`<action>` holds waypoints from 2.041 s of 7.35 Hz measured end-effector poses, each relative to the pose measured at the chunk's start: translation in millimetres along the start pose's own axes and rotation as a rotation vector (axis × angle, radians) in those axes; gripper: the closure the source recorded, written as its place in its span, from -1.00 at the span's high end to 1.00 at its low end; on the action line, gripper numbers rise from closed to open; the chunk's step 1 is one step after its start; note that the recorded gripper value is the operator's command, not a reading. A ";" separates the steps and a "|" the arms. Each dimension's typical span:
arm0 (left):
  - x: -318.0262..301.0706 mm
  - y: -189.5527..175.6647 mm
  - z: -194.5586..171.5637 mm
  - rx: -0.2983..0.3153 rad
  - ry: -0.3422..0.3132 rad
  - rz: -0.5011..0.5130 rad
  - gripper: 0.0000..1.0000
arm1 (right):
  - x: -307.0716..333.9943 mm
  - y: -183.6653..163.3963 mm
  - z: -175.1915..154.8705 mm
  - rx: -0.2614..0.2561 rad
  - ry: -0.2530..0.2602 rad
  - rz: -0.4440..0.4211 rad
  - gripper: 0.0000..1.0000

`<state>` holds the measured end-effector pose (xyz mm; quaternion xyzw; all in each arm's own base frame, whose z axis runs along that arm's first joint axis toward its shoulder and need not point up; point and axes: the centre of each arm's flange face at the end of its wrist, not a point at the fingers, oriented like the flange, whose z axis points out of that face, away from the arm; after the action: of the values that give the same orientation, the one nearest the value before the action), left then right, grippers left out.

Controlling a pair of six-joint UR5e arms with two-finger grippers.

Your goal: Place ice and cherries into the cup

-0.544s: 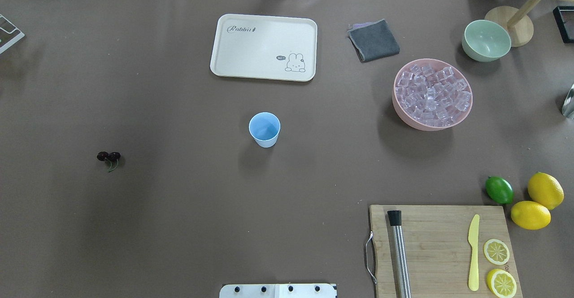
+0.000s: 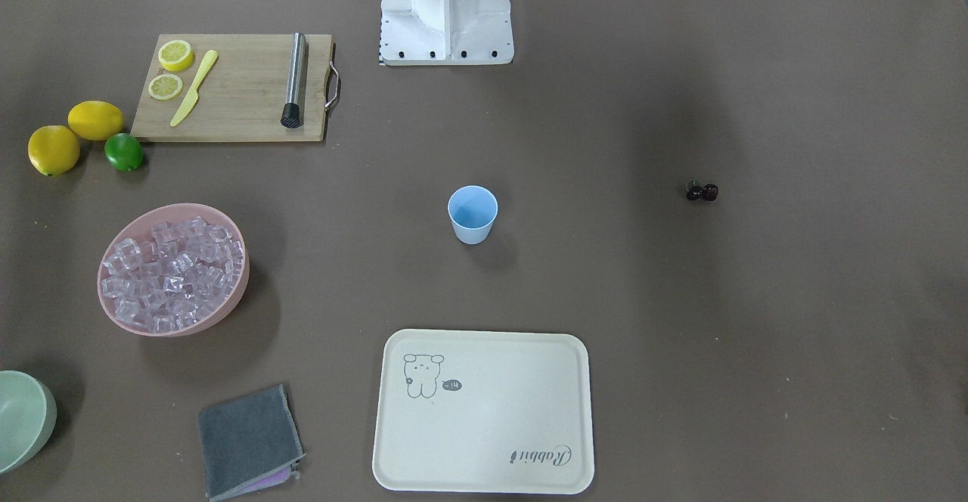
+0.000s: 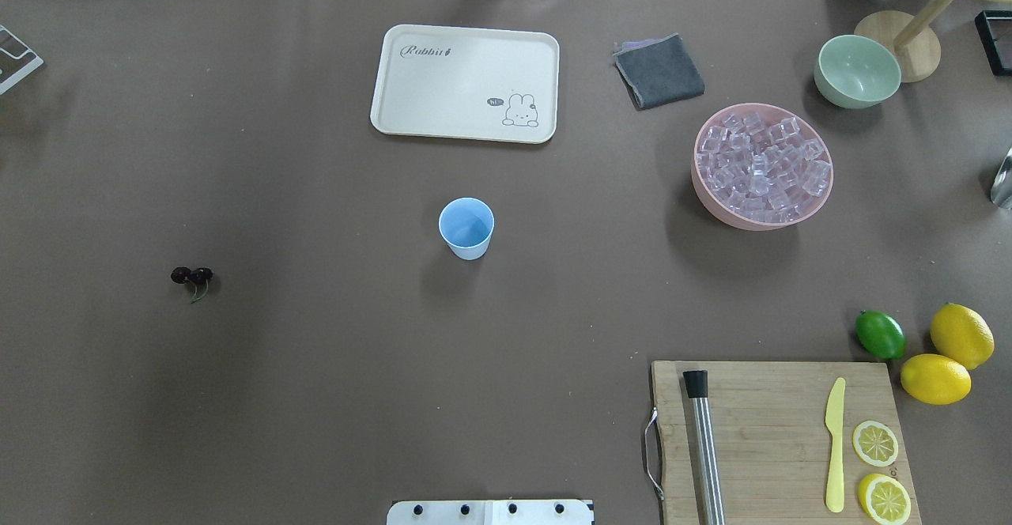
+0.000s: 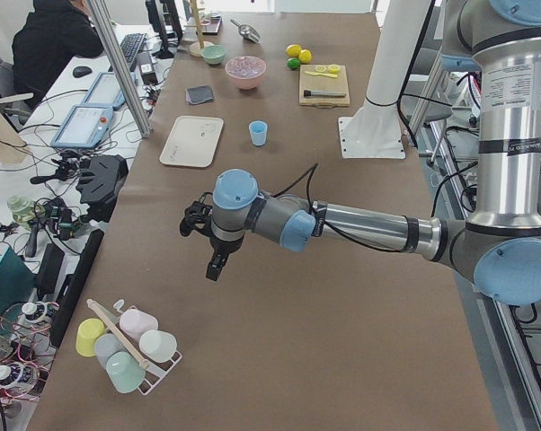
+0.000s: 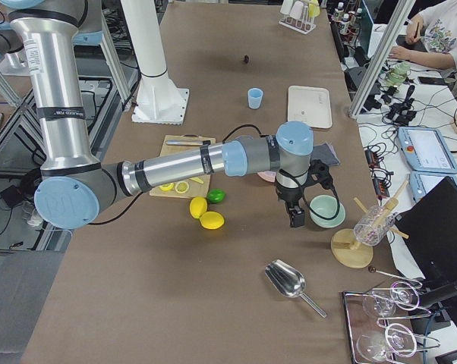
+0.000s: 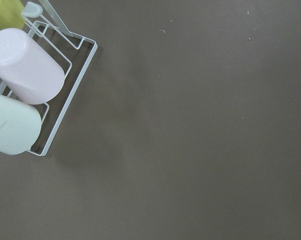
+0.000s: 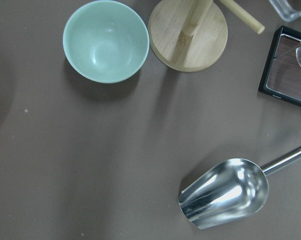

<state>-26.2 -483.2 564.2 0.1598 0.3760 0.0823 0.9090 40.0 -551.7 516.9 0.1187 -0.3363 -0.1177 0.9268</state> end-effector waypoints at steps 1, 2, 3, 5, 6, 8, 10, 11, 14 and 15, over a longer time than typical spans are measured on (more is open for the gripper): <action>0.1 -1.1 0.3 0.000 0.000 0.001 0.95 | -29.5 -17.4 -4.5 0.016 -0.013 0.028 0.90; 0.1 -1.8 0.4 0.001 0.000 0.002 0.95 | -69.3 -36.9 -2.3 0.020 -0.033 0.060 0.90; -0.1 -1.7 0.7 0.000 0.000 0.001 0.95 | -114.3 -59.6 2.4 0.019 -0.054 0.098 0.90; -1.4 -1.1 2.0 -0.002 0.000 -0.001 0.95 | -205.0 -93.3 16.9 0.010 -0.074 0.161 0.90; -2.3 0.2 2.9 -0.005 -0.001 -0.004 0.95 | -258.8 -105.7 30.5 0.009 -0.057 0.191 0.90; -4.7 3.4 5.0 -0.011 -0.003 -0.009 0.95 | -350.8 -109.5 71.2 0.036 -0.022 0.225 0.77; -7.4 5.3 7.2 -0.016 -0.007 -0.012 0.95 | -371.3 -104.0 121.0 0.060 -0.018 0.240 0.74; -8.8 6.3 8.5 -0.019 -0.008 -0.013 0.95 | -370.3 -103.6 139.5 0.069 -0.001 0.241 0.74; -10.3 7.5 9.7 -0.021 -0.009 -0.016 0.95 | -359.3 -105.9 146.2 0.080 0.016 0.243 0.75; -10.4 7.5 9.9 -0.022 -0.009 -0.016 0.95 | -353.4 -101.5 152.0 0.072 0.026 0.243 0.75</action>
<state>-26.7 -481.2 580.3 0.1471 0.3724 0.0782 0.9130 -336.7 -563.7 389.4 0.1121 -0.3401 0.0091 0.9337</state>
